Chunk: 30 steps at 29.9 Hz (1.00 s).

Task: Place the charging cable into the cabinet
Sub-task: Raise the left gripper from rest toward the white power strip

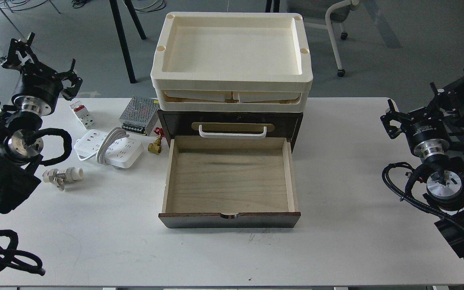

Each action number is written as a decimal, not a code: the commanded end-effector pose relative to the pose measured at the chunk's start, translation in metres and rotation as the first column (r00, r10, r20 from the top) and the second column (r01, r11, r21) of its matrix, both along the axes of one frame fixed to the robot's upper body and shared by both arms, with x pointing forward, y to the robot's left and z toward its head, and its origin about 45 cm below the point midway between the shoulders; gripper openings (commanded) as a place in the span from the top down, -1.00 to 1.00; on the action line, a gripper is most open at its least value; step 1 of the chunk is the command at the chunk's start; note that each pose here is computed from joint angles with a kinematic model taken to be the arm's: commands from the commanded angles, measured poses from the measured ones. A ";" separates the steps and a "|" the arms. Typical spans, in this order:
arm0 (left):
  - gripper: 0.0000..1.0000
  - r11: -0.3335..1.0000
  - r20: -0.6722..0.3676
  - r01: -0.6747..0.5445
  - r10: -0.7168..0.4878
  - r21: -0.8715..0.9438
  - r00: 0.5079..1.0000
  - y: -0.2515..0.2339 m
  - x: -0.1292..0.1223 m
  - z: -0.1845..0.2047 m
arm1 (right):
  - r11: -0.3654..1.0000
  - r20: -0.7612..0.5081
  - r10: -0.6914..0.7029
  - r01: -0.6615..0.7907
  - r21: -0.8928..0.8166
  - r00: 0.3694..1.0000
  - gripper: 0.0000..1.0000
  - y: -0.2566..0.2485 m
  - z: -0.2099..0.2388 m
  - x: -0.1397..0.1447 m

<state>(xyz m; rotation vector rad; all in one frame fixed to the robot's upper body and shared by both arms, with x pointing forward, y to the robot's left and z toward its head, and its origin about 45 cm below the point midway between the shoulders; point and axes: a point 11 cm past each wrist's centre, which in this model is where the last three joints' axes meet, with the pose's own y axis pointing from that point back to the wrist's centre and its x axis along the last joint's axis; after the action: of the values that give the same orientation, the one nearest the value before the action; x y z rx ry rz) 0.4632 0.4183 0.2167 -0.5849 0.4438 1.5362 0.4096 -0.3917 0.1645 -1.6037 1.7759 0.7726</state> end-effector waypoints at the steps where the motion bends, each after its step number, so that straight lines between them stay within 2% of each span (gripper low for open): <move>1: -0.99 1.000 -0.005 0.002 -0.002 0.001 1.000 0.000 0.000 -0.001 | 1.000 -0.001 0.000 0.000 -0.002 1.000 -0.99 0.000 -0.001 0.000; 7: -0.99 1.000 0.011 -0.019 0.019 -0.011 1.000 0.006 -0.001 0.003 | 1.000 -0.003 0.000 0.000 -0.003 1.000 -0.99 0.000 -0.001 -0.001; 13: -0.99 0.998 0.029 -0.024 0.022 0.058 0.999 0.029 -0.003 0.023 | 1.000 -0.004 0.002 -0.002 -0.004 1.000 -0.99 0.000 -0.002 -0.001; 16: -0.99 0.983 0.038 0.028 -0.035 0.181 0.999 0.039 -0.006 0.046 | 1.000 -0.005 0.003 -0.003 -0.005 1.000 -0.99 0.001 -0.002 -0.001; 18: -0.99 0.931 0.022 0.112 -0.128 0.347 0.992 0.039 -0.009 0.068 | 1.000 -0.005 0.003 -0.003 -0.005 1.000 -0.99 0.001 -0.002 -0.001; 21: -0.99 0.824 0.004 0.178 -0.214 0.538 0.977 0.045 -0.018 0.103 | 1.000 -0.002 0.004 -0.004 -0.005 1.000 -0.99 0.001 -0.001 0.000; 24: -0.99 0.681 -0.045 0.262 -0.319 0.684 0.947 0.024 -0.019 0.120 | 1.000 -0.004 0.004 -0.004 -0.005 1.000 -0.99 0.001 -0.002 -0.001; 27: -0.99 0.413 -0.146 0.347 -0.445 0.842 0.883 -0.016 -0.022 0.125 | 1.000 -0.005 0.003 -0.003 -0.005 1.000 -0.99 0.001 -0.002 -0.001; 30: -0.99 0.082 -0.231 0.295 -0.439 0.952 0.868 -0.033 -0.030 0.126 | 1.000 0.000 0.004 -0.004 -0.004 1.000 -0.99 0.001 0.000 0.000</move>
<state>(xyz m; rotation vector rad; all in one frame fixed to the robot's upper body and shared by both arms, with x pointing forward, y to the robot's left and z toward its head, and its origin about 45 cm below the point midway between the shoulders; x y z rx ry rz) 0.4405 0.4020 0.3414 0.2739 -0.3212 1.0511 0.4088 -0.3908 0.1627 -1.6099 1.7802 0.7740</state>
